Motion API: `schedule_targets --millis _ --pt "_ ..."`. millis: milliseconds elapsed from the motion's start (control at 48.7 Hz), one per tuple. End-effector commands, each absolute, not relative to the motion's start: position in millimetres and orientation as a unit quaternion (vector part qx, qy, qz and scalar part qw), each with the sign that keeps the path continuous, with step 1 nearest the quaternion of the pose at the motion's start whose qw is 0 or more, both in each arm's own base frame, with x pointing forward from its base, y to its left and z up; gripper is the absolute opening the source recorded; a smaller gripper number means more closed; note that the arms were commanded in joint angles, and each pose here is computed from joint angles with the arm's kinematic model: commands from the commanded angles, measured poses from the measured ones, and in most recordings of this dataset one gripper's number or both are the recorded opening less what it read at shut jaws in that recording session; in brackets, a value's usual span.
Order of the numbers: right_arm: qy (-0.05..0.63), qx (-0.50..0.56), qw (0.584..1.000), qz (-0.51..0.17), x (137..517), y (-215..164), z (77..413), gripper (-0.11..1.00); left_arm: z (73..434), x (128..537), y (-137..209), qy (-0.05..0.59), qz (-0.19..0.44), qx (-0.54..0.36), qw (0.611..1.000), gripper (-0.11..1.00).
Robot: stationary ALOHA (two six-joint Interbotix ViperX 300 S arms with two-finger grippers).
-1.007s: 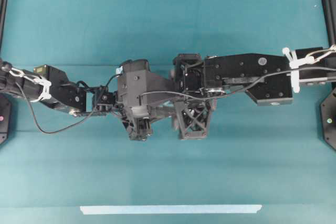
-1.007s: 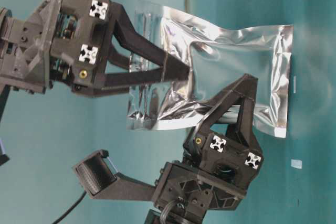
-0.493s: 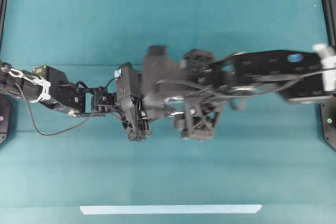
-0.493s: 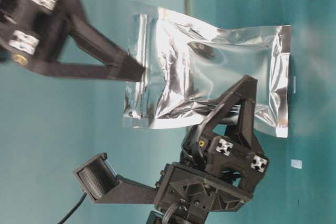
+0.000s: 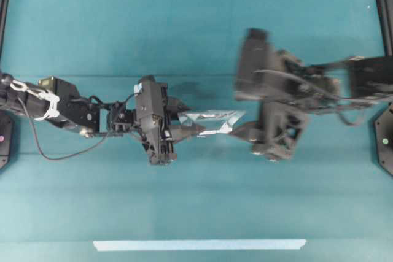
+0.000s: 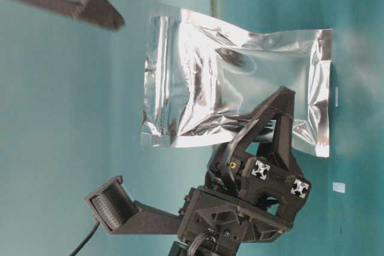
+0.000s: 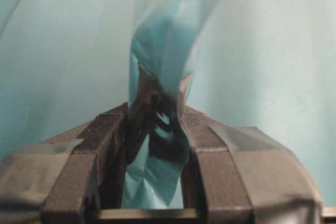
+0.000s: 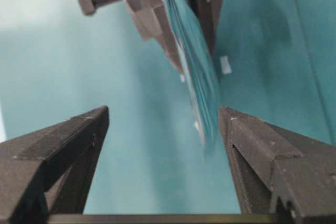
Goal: Hand over the silver zip bag and make it stand upright.
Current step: 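Withdraw the right gripper to the right, left gripper holding bag upright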
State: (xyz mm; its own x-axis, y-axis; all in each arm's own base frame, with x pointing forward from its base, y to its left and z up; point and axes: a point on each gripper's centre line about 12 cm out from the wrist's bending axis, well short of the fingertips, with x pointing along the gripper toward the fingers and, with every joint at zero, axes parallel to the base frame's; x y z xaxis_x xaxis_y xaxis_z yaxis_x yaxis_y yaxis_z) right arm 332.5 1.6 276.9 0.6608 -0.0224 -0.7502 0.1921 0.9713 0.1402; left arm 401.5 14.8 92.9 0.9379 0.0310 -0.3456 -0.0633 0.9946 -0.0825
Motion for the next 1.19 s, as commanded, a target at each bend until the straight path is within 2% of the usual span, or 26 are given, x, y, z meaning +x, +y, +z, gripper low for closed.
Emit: schedule_targets --millis 0,431,1171 --pt "0.37 0.113 0.92 -0.06 318.4 -1.0 290.4 0.87 96.2 403.2 10.3 0.17 0.017 -0.043 0.984 0.28" --pt "0.318 0.116 0.94 -0.049 278.4 0.2 285.4 0.87 94.3 401.7 11.0 0.173 0.018 -0.042 0.984 0.28" --pt "0.316 0.115 0.941 -0.045 272.9 2.0 280.2 0.87 90.7 401.6 4.8 0.19 0.008 -0.026 0.981 0.28"
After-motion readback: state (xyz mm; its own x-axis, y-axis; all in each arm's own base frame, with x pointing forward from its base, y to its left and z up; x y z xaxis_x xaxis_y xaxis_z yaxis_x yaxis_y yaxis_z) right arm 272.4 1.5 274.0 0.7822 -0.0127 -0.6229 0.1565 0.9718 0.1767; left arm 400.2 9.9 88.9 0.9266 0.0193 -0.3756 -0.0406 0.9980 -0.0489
